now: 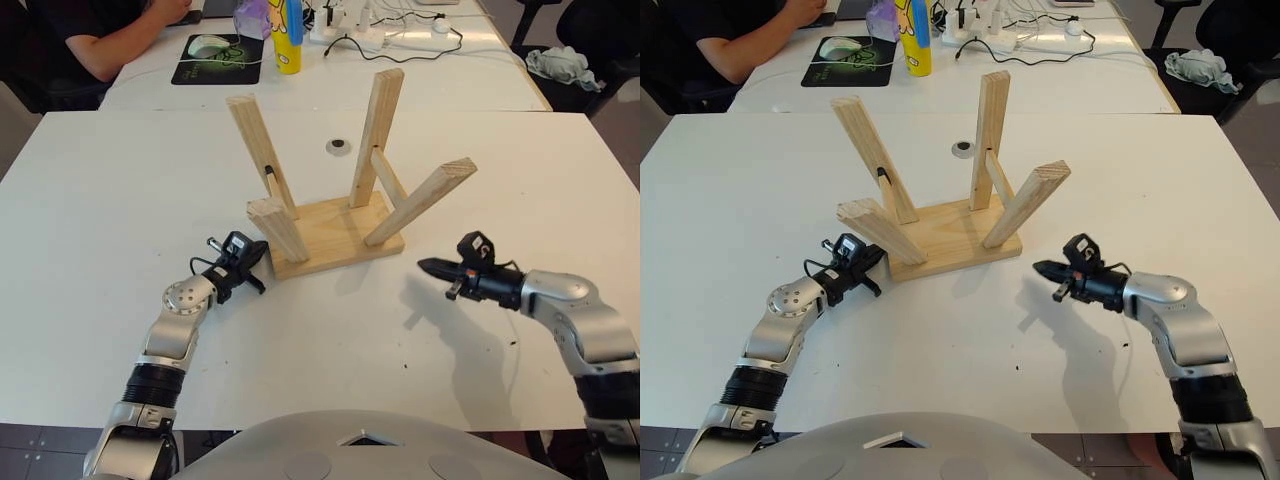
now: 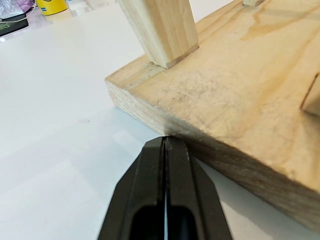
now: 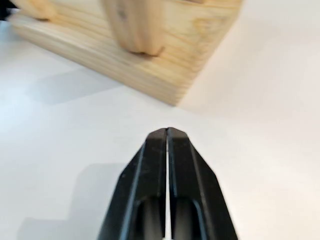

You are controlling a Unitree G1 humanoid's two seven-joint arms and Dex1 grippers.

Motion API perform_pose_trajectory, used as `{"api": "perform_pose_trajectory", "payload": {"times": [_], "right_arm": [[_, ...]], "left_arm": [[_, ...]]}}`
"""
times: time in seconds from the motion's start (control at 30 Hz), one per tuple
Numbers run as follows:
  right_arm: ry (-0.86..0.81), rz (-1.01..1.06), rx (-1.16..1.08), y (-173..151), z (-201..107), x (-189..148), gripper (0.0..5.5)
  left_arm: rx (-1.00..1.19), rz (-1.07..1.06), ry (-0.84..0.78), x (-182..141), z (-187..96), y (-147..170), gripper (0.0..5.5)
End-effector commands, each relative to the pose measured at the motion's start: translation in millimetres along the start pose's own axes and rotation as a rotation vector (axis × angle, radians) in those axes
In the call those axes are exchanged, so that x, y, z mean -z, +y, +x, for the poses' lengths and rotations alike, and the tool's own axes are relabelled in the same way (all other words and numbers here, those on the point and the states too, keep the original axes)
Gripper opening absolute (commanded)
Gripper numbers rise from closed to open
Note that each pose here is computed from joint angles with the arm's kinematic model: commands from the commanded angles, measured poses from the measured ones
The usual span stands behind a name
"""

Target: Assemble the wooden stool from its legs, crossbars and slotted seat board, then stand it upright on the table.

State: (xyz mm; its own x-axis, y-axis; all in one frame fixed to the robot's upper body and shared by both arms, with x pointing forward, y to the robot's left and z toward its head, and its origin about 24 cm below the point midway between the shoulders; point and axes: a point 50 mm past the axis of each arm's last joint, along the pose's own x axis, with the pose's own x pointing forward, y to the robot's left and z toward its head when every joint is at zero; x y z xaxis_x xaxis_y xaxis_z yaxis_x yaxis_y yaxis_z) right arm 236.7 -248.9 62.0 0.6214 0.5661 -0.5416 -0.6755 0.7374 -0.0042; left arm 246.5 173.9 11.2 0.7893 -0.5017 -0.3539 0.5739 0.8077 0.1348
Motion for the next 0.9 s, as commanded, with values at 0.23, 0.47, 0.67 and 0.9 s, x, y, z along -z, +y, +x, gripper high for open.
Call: {"api": "perform_pose_trajectory", "payload": {"times": [0.23,0.47,0.67,0.9], "right_arm": [[-0.038,-0.064,0.105,-2.8,54.0,9.6,0.04],[-0.035,-0.048,0.072,15.5,58.8,25.1,0.04],[-0.035,-0.047,-0.001,25.3,52.5,28.8,0.04],[-0.016,-0.041,-0.112,42.6,52.3,34.8,0.04]], "left_arm": [[0.052,0.056,0.089,5.3,-8.2,1.5,0.0],[0.175,0.177,0.212,17.0,-17.4,0.5,0.0],[0.279,0.222,0.261,17.5,-28.2,-7.9,0.0],[0.331,0.124,0.239,18.6,-23.0,-20.2,0.0]]}}
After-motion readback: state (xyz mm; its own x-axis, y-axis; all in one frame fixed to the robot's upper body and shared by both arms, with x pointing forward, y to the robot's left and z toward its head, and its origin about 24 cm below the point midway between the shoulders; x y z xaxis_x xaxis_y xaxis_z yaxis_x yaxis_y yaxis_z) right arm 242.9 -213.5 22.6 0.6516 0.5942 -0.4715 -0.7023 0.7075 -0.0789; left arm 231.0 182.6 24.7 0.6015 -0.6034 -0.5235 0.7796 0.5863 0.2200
